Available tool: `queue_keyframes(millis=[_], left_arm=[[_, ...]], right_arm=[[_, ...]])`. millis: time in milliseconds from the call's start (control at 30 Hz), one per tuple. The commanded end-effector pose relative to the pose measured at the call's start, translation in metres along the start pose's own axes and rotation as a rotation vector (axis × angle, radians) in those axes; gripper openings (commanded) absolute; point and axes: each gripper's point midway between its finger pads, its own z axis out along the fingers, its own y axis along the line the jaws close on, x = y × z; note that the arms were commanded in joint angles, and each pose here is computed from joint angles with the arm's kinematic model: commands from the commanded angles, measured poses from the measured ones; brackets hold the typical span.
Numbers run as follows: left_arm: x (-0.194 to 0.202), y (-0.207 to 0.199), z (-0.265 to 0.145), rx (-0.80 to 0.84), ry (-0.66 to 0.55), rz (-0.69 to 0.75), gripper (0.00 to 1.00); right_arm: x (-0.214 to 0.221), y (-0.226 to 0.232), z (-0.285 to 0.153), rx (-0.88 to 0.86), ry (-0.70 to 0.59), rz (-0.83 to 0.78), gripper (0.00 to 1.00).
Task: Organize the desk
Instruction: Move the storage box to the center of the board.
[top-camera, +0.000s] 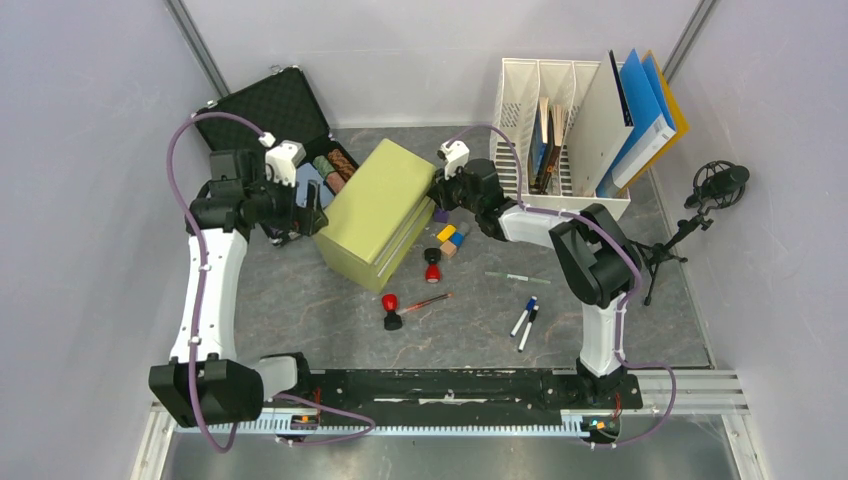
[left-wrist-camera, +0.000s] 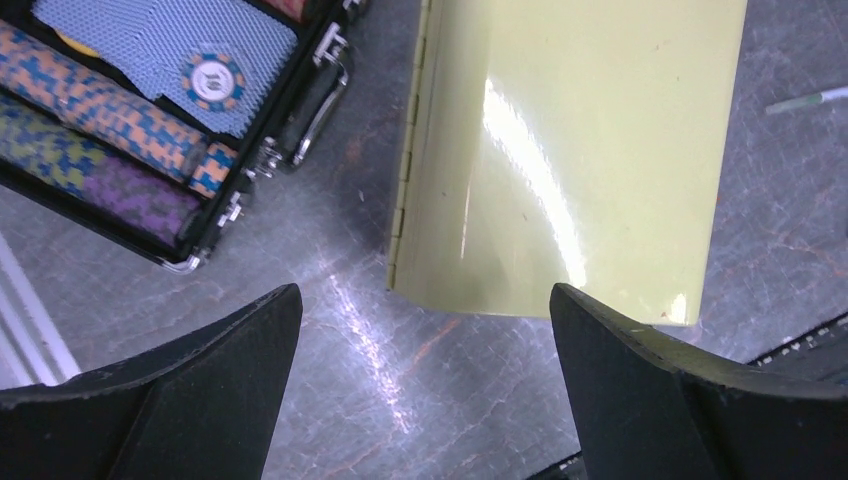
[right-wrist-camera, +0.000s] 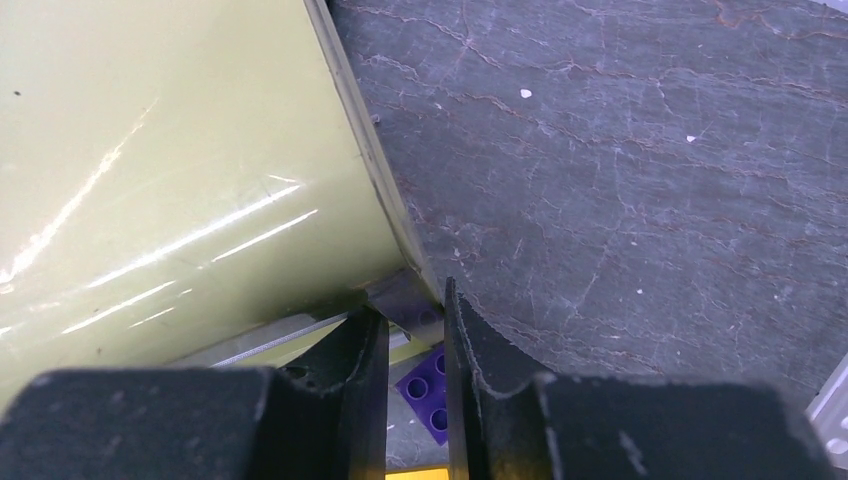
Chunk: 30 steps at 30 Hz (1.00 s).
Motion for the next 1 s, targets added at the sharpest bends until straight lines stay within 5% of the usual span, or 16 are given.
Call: queue_keyframes(millis=[0,333,533,767,967], left_arm=[[0.009,-0.014,0.003,0.057,-0.007,-0.048,1.00],[0.026,-0.009,0.032,0.052,0.006,-0.100,1.00],[0.021,0.003,0.042,0.012,-0.011,-0.105,1.00],[0.007,0.009,0.041,-0.016,-0.059,-0.098,1.00],[-0.010,0.003,0.034,0.015,-0.106,-0.093,1.00]], right_arm=[[0.002,-0.016,-0.016,0.057,0.025,0.142,0.05],[-0.016,-0.009,-0.032,0.024,0.041,0.085,0.51],[-0.021,-0.011,-0.050,0.032,0.076,0.076,0.66],[-0.019,0.019,-0.077,-0.148,0.067,0.247,0.70],[-0.016,0.056,-0.090,-0.354,0.006,0.470,0.63]])
